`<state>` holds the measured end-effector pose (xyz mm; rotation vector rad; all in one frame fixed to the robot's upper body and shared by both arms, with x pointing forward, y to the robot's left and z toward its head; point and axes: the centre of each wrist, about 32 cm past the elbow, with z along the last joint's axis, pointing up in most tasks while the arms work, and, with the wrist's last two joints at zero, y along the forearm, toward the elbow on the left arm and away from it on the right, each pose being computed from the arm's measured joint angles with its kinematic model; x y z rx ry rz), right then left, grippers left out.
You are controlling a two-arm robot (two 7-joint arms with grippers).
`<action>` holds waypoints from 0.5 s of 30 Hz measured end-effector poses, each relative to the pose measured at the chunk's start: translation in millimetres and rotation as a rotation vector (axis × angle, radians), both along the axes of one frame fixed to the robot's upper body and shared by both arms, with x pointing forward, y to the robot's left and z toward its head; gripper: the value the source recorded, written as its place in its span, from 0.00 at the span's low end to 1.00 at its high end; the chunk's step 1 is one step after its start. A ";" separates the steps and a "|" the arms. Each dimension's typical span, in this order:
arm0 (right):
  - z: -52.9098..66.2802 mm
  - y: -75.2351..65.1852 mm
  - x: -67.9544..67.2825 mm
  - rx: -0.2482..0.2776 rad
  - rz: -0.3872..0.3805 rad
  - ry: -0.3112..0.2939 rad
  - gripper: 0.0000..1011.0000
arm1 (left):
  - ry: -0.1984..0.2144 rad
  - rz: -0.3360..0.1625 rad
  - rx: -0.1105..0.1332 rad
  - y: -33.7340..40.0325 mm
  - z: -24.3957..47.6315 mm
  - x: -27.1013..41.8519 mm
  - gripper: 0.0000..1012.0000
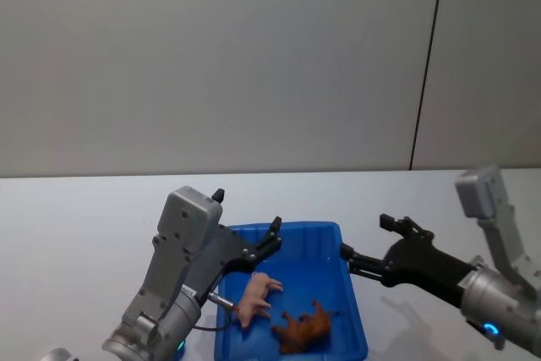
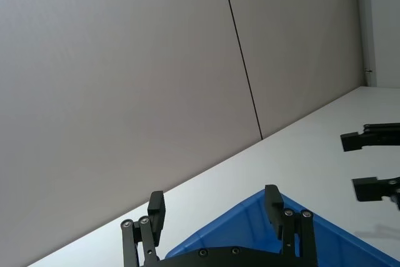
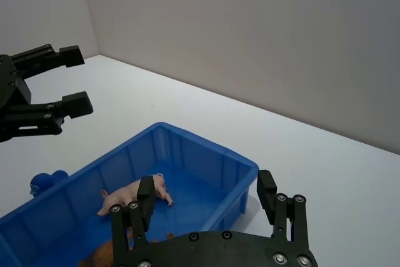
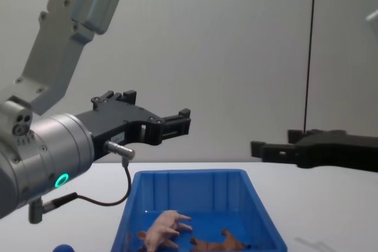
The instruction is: Pick up the two dolls from the table and place them into the box.
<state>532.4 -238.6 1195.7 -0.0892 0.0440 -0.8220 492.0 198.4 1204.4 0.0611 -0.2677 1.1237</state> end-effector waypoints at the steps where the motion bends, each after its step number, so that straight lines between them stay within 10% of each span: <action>1: -0.3 -1.9 -1.3 0.001 -0.002 -0.001 0.99 | 0.000 0.000 0.000 0.0 -0.1 -0.1 0.99; 15: -1.5 -22.3 -15.8 0.003 -0.022 -0.018 0.99 | 0.043 0.076 0.040 11.2 -3.6 -19.4 0.99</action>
